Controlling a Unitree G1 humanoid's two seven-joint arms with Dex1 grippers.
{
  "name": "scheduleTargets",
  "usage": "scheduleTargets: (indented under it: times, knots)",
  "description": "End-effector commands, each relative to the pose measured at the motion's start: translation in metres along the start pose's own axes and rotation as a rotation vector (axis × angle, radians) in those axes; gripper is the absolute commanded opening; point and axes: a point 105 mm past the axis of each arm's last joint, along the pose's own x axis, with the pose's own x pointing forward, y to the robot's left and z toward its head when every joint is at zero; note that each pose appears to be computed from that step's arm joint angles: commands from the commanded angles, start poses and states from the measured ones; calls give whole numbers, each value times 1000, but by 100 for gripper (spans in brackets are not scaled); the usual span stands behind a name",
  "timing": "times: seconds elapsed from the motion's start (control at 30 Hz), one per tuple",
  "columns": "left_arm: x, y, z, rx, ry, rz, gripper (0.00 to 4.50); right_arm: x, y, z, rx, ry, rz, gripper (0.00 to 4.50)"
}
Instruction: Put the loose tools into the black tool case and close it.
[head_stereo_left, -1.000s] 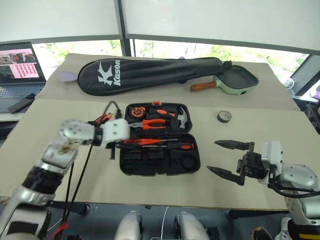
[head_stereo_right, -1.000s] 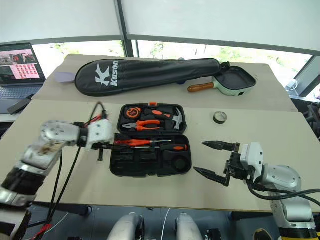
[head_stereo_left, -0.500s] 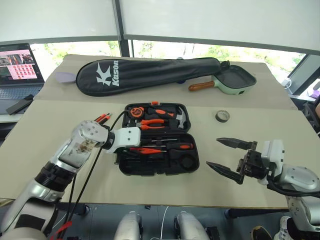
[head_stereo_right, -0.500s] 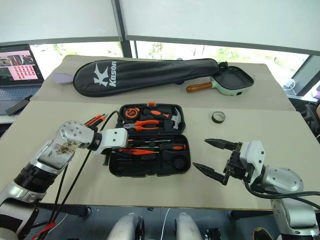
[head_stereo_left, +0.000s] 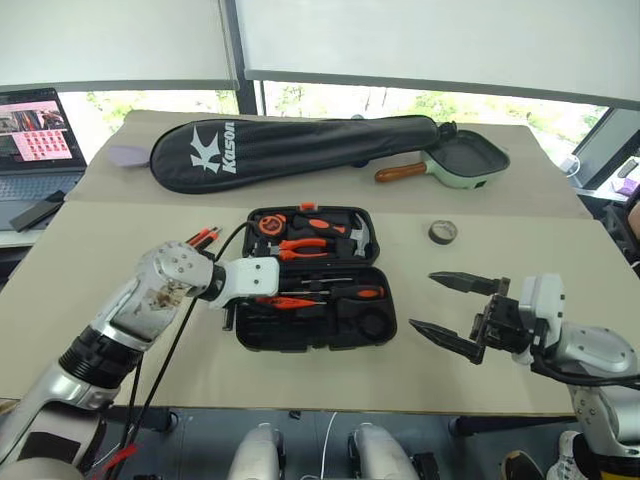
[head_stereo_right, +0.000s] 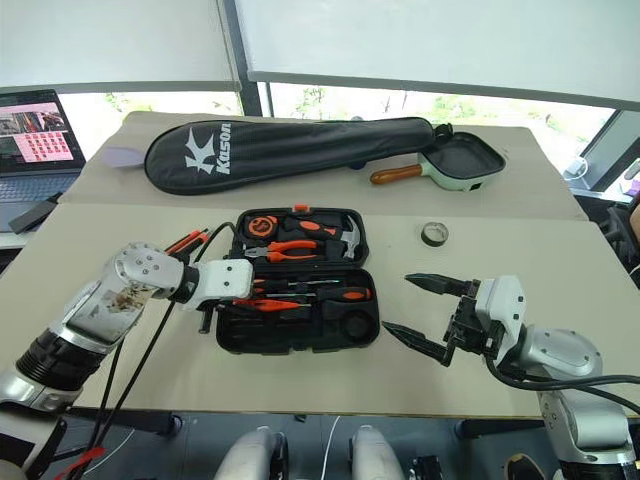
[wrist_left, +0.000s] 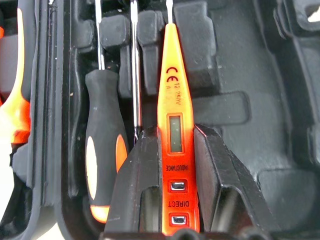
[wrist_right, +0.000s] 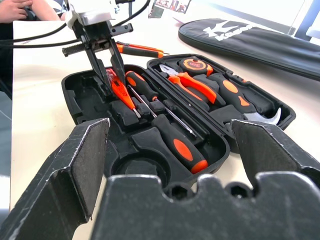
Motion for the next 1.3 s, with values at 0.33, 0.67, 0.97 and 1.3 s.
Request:
scheduleTargets:
  times: [0.33, 0.67, 0.97, 1.3]
  knots:
    - [21, -14, -11, -73, 29, -67, 44, 6, -2, 8, -6, -23, 40, 450]
    - [29, -12, -6, -71, 21, -77, 44, 10, 3, 8, 13, -32, 66, 450]
    - [31, -19, 0, -81, -20, -127, 94, 12, 10, 5, 36, -38, 72, 450]
    - [0, -8, 43, -68, -411, 46, 240, -1, 15, 1, 101, -6, 32, 450]
